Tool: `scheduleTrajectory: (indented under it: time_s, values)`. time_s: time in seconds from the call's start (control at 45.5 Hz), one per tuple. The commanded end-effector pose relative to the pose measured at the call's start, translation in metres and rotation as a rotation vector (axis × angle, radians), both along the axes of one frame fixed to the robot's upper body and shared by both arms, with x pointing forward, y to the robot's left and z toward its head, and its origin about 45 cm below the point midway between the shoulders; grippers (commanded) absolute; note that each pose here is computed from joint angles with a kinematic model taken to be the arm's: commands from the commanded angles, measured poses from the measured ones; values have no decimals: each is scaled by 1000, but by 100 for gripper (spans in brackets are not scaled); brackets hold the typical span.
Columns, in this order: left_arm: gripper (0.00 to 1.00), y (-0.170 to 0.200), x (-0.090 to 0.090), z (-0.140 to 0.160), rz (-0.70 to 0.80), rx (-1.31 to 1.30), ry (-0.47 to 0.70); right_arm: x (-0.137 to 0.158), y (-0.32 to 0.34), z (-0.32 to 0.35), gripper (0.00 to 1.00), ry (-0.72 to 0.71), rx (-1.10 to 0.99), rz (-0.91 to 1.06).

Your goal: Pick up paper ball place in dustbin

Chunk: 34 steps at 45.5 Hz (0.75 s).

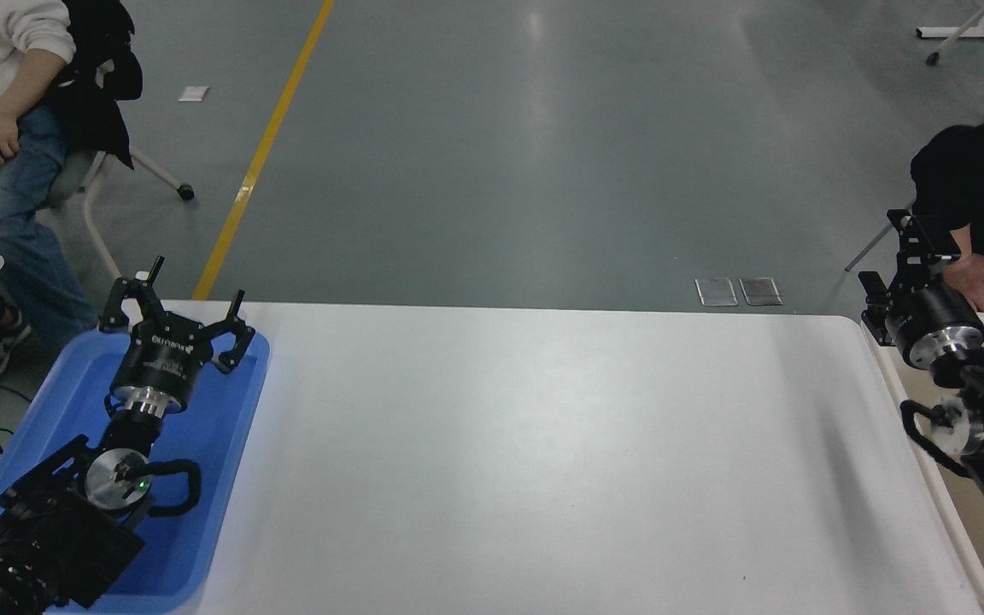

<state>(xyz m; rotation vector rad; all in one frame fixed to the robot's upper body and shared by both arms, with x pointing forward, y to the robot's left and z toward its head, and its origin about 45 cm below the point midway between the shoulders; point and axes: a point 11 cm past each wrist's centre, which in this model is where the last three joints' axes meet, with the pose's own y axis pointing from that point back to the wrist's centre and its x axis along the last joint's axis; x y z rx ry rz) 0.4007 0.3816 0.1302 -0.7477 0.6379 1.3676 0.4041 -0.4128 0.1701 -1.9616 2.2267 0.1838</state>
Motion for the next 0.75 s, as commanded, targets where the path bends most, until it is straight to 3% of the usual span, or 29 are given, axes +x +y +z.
scheduleTrajectory:
  time_s: [0.0,0.725]
  values:
    - [100,0,0,0,1,0,-1,-6,11,3,100,-87,137,-19]
    - [100,0,0,0,-1,0,0,-21,44,-38,100,-8,207,3]
